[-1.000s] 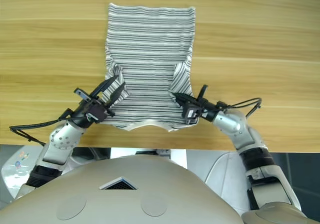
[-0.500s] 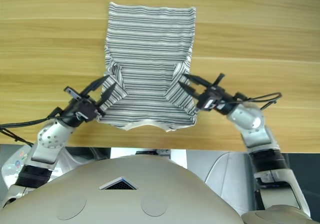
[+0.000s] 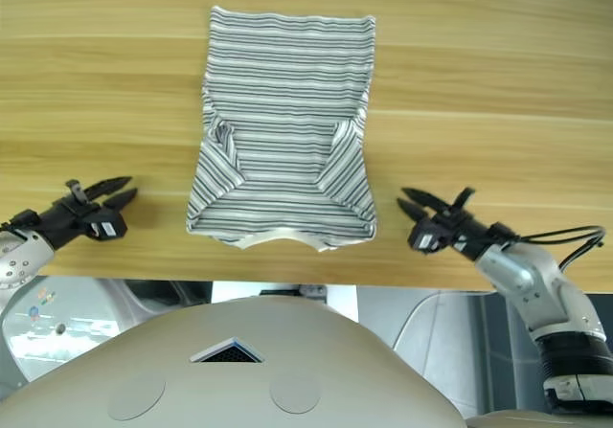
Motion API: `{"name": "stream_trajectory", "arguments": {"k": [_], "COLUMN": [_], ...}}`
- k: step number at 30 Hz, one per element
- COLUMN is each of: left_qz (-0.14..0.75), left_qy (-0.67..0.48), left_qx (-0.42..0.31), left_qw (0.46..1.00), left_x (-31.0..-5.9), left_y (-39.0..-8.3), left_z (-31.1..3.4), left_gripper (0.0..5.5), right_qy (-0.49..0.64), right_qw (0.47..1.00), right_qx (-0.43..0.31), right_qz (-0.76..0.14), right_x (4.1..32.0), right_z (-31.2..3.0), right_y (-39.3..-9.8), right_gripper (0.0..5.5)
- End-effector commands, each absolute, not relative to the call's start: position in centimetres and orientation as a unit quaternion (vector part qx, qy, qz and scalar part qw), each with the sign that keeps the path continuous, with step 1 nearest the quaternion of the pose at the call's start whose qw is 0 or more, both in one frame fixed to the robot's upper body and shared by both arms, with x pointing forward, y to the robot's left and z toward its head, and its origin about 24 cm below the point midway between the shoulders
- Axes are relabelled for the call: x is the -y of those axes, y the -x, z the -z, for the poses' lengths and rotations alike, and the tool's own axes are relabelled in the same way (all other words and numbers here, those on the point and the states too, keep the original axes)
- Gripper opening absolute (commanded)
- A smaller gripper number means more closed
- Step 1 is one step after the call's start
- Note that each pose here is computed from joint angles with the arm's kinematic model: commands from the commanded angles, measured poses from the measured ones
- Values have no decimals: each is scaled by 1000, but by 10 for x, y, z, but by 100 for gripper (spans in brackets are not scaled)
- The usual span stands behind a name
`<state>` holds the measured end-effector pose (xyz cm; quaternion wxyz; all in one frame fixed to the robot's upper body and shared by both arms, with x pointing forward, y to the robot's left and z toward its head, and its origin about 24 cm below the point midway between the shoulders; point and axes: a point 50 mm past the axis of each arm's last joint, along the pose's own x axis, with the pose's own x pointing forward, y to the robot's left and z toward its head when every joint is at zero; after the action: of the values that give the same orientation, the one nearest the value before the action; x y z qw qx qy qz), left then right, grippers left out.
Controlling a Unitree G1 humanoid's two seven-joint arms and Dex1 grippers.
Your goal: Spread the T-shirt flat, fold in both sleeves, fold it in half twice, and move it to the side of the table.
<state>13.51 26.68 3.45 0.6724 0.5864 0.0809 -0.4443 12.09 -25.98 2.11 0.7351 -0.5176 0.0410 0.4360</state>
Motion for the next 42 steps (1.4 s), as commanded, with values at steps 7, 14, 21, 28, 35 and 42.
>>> {"name": "stream_trajectory", "arguments": {"k": [7,14,21,28,35,42], "left_qz": [548,535,546,583,598,513], "left_qy": [-480,-502,-496,-488,-485,-501], "left_qx": [-56,-71,-49,-23,-22,-43], "left_qw": [683,676,674,650,638,696], "left_x": [-226,-236,-229,-214,-212,-225], "left_y": [-108,-120,-138,-147,-143,-149], "left_z": [-36,-32,-26,-19,-20,-13], "left_gripper": [119,119,119,119,119,119], "right_qy": [494,490,493,479,476,475], "right_qw": [705,722,726,717,710,711], "right_qx": [-39,-46,-49,-25,-18,-25], "right_qz": [-508,-486,-477,-506,-519,-518], "right_x": [244,247,253,235,229,231], "right_z": [-32,-31,-27,-23,-23,-19], "right_y": [-98,-108,-116,-116,-116,-116], "right_gripper": [136,200,200,200,200,200]}}
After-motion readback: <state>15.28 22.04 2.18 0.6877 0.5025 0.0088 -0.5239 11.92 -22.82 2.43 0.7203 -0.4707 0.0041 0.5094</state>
